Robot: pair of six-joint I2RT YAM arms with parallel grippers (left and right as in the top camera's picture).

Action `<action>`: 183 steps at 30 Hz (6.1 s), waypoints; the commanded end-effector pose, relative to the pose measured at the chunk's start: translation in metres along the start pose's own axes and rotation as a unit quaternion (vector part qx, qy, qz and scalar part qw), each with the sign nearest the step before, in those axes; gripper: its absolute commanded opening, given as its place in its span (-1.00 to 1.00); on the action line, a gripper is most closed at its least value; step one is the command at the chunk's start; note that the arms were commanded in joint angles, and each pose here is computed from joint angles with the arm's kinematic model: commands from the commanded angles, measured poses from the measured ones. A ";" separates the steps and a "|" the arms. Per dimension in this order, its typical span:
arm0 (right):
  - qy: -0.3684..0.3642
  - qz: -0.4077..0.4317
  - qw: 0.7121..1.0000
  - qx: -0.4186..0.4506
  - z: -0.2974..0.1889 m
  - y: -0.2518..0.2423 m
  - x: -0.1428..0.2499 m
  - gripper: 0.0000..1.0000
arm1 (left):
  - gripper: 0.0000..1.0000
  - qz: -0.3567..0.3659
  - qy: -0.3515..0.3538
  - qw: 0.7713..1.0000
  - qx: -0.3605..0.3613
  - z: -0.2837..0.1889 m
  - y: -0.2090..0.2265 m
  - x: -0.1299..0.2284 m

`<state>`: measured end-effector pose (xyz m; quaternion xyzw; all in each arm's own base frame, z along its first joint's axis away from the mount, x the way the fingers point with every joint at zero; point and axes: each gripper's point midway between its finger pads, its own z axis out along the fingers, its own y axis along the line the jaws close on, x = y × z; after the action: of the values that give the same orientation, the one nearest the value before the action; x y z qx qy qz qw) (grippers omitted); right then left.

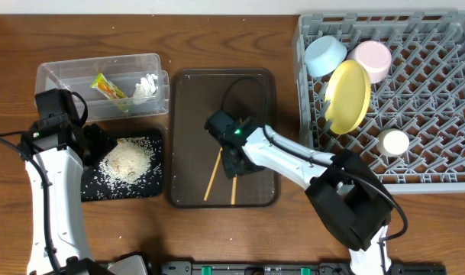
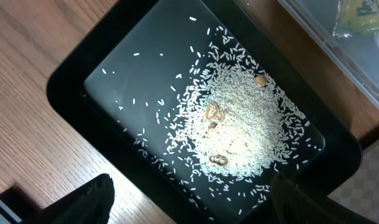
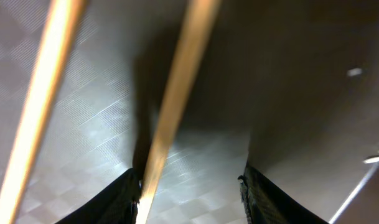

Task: Sort waste into correct bins and load items into the dishwasher rack
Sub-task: 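Carry the chopstick into the rack and insert it upright, then grasp the remaining chopstick on the brown tray with the right gripper, then insert the second chopstick upright into the rack beside the first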

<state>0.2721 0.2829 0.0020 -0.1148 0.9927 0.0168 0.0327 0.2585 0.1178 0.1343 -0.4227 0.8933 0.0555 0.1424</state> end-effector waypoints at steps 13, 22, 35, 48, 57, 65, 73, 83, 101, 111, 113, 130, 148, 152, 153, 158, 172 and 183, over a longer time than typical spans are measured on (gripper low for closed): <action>0.039 0.016 0.998 0.041 0.004 -0.024 0.016 -0.65 | 0.67 -0.010 -0.007 1.000 0.001 -0.003 0.000 -0.003; 0.050 0.001 0.998 0.042 0.003 -0.025 0.021 -0.93 | 0.66 -0.010 -0.007 1.000 0.001 -0.003 0.000 -0.003; -0.006 0.008 1.000 0.005 -0.051 -0.049 -0.020 -0.98 | 0.67 -0.010 -0.007 1.000 0.001 -0.003 0.000 -0.003; -0.118 0.027 0.993 -0.008 -0.149 -0.145 -0.053 -0.98 | 0.66 -0.010 -0.007 1.000 0.001 -0.003 0.000 -0.003; -0.060 0.055 0.997 0.016 -0.120 -0.195 -0.043 -0.98 | 0.66 -0.010 -0.007 1.000 0.001 -0.003 0.000 -0.003; -0.048 0.060 0.997 0.019 -0.098 -0.199 -0.052 -0.61 | 0.66 -0.010 -0.007 1.000 0.001 -0.003 0.000 -0.003; -0.083 0.060 0.995 0.016 -0.114 -0.199 -0.064 -0.27 | 0.66 -0.010 -0.007 1.000 0.001 -0.003 0.000 -0.003; -0.223 -0.011 0.967 -0.123 -0.175 -0.114 -0.120 -0.07 | 0.66 -0.010 -0.007 1.000 0.001 -0.003 0.000 -0.003; -0.081 -0.067 0.986 -0.129 -0.045 0.055 -0.058 0.10 | 0.66 -0.010 -0.007 1.000 0.001 -0.003 0.000 -0.003; -0.071 -0.063 0.992 -0.085 0.004 0.070 -0.049 0.03 | 0.66 -0.010 -0.007 1.000 0.001 -0.003 0.000 -0.003; -0.064 -0.065 0.993 -0.075 0.012 0.068 -0.045 -0.07 | 0.67 -0.010 -0.007 1.000 0.001 -0.003 0.000 -0.003; 0.003 0.015 0.999 0.037 0.018 -0.015 -0.031 -0.71 | 0.66 -0.010 -0.007 1.000 0.002 -0.003 0.000 -0.003; -0.090 0.002 0.994 -0.059 -0.102 -0.083 -0.078 -0.98 | 0.66 -0.010 -0.007 1.000 0.001 -0.003 0.000 -0.003; -0.142 -0.004 0.988 -0.054 -0.143 -0.120 -0.088 -0.98 | 0.67 -0.010 -0.007 1.000 0.002 -0.003 0.000 -0.003; -0.148 0.002 0.988 -0.047 -0.149 -0.132 -0.088 -0.98 | 0.66 -0.010 -0.007 1.000 0.002 -0.003 0.000 -0.003; -0.121 0.058 0.991 0.003 -0.145 -0.192 -0.077 -0.98 | 0.67 -0.010 -0.007 1.000 0.001 -0.003 0.000 -0.003; -0.070 0.063 0.996 0.000 -0.105 -0.213 -0.076 -0.38 | 0.66 0.014 -0.003 0.999 0.033 -0.004 -0.015 -0.001; -0.128 0.084 0.988 -0.028 -0.148 -0.206 -0.080 -0.27 | 0.67 0.218 -0.024 0.973 0.077 -0.015 -0.075 0.027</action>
<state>0.3873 0.0914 0.1127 -0.0377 0.9931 0.0335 0.1063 0.2922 0.0624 0.1381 -0.2752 0.9454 0.0235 0.1729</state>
